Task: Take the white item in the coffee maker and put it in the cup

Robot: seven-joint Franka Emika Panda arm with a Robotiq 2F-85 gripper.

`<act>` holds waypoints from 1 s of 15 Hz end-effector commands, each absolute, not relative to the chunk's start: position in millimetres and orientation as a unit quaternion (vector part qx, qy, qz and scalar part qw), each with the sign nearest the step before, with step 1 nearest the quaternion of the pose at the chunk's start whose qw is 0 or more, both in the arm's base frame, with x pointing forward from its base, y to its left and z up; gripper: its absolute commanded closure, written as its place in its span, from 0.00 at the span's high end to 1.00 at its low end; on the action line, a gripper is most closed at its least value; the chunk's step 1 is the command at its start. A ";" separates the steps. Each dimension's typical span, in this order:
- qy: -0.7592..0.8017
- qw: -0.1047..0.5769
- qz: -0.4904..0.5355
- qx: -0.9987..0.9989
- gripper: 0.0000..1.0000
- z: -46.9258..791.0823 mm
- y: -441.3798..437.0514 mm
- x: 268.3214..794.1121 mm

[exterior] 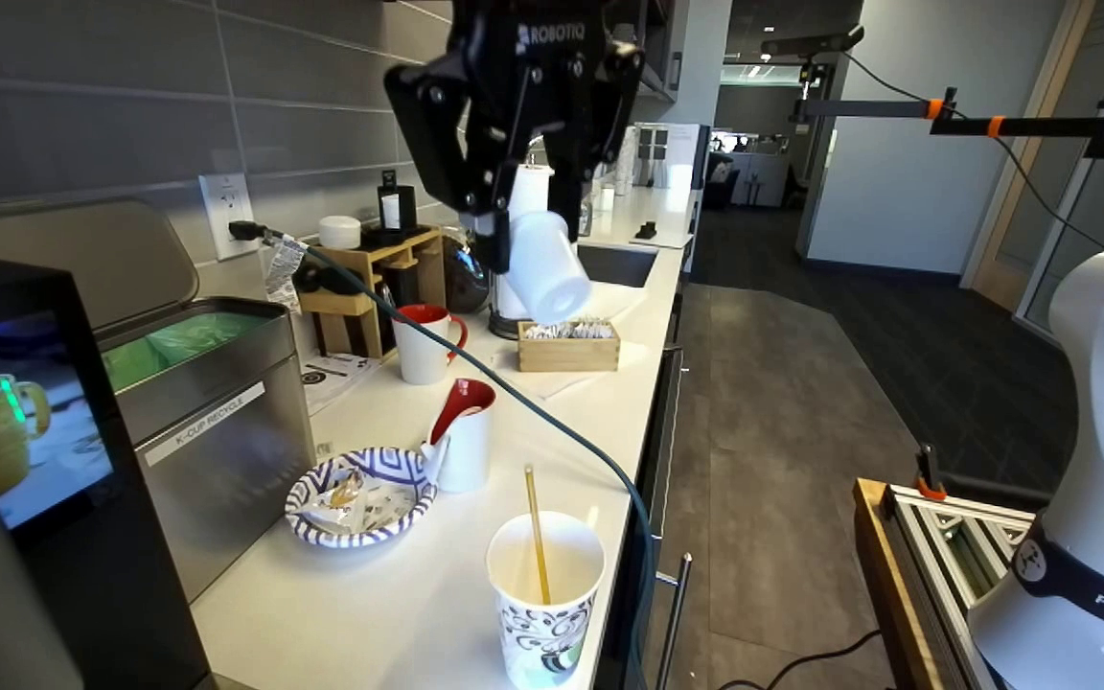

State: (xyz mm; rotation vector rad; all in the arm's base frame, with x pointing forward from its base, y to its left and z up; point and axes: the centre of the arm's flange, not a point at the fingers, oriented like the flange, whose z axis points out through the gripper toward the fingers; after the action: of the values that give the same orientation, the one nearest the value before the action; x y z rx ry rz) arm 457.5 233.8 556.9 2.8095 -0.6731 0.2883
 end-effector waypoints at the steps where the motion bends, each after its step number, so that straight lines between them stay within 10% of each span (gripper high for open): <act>1: -0.268 0.069 0.104 0.955 0.28 502.1 209.3 426.7; 15: -0.306 0.047 0.117 0.944 0.28 400.1 212.3 406.3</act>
State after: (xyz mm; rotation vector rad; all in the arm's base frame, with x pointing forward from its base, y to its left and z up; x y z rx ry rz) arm 412.7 208.2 413.8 2.8758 -0.8871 0.3392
